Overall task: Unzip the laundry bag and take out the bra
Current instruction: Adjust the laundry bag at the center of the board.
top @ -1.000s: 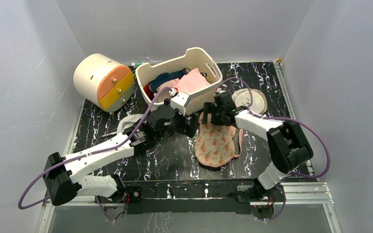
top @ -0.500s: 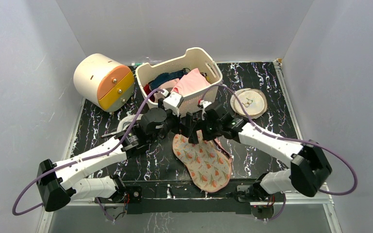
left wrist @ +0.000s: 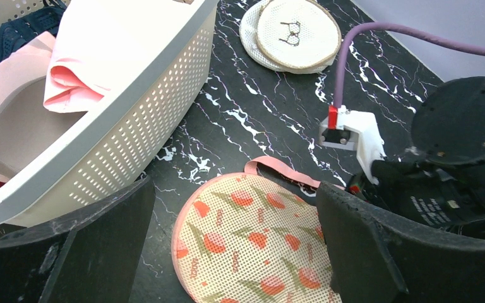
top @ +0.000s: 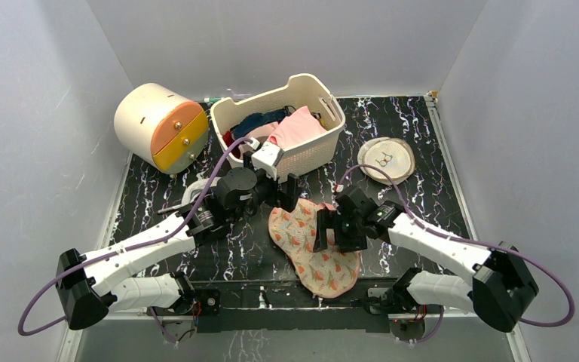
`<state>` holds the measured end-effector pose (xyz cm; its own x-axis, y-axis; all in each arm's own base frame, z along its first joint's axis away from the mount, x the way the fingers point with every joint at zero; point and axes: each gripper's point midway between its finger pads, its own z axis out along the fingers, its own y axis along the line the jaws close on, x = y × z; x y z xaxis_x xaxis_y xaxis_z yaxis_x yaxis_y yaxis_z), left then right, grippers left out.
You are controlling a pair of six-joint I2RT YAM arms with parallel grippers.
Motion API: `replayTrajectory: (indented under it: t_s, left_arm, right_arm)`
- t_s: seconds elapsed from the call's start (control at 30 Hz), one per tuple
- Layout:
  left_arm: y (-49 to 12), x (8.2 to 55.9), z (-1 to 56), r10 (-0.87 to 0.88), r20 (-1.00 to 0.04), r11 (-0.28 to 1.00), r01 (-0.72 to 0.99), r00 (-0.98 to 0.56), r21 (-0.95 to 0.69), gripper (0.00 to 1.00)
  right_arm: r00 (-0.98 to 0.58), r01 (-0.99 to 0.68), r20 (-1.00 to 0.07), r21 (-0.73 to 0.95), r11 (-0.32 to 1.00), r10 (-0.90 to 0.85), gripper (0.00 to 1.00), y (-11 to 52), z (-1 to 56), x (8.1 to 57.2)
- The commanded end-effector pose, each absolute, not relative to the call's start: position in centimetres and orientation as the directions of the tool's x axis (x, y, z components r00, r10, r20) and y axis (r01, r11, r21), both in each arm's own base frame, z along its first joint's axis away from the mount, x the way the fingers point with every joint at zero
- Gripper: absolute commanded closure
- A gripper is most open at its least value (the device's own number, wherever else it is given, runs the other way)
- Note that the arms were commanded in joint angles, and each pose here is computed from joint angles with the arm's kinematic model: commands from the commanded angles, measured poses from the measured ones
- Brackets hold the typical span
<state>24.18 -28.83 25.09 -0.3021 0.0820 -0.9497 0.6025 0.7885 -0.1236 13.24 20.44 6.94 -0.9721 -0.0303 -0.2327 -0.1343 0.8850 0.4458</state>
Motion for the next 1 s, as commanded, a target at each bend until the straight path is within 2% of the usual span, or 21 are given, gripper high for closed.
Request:
replayTrajectory:
  t_s: [0.0,0.17,0.43,0.6,0.7,0.83,0.97]
  left_arm:
    - [-28.5,24.6,26.0,0.07,-0.962,0.8,0.591,-0.264,-0.104,0.02]
    - [-28.8,24.4,25.9,0.07,-0.964,0.786,0.61,-0.255,-0.105,0.02]
    - [-30.9,23.2,25.4,0.113,-0.964,0.692,0.715,-0.239,-0.096,0.02]
    - [-32.7,21.8,25.0,0.125,-0.972,0.583,0.808,-0.197,-0.089,0.02]
    - [-34.3,19.5,23.6,0.166,-0.979,0.416,0.909,-0.117,-0.038,0.03]
    - [-35.3,15.6,21.5,0.177,-0.983,0.146,0.986,0.049,0.076,0.15]
    - [-35.4,14.1,18.9,0.213,-0.962,0.048,0.981,0.172,0.186,0.28]
  right_arm:
    - [-0.926,-0.056,-0.367,0.358,0.932,0.085,0.04,19.1,5.0,18.9]
    - [-0.801,-0.272,-0.599,0.35,0.897,-0.009,0.02,21.9,6.4,24.7]
    - [-0.711,-0.443,-0.692,0.305,0.843,-0.123,0.02,25.7,12.0,29.3]
    - [-0.719,-0.35,-0.692,0.275,0.896,-0.069,0.02,22.6,14.3,30.1]
    - [-0.703,-0.287,-0.711,0.308,0.907,0.019,0.02,20.3,16.0,29.7]
    - [-0.652,-0.209,-0.751,0.318,0.925,0.111,0.02,17.5,17.9,28.6]
    - [-0.609,-0.129,-0.776,0.301,0.945,0.164,0.02,15.0,18.6,27.7]
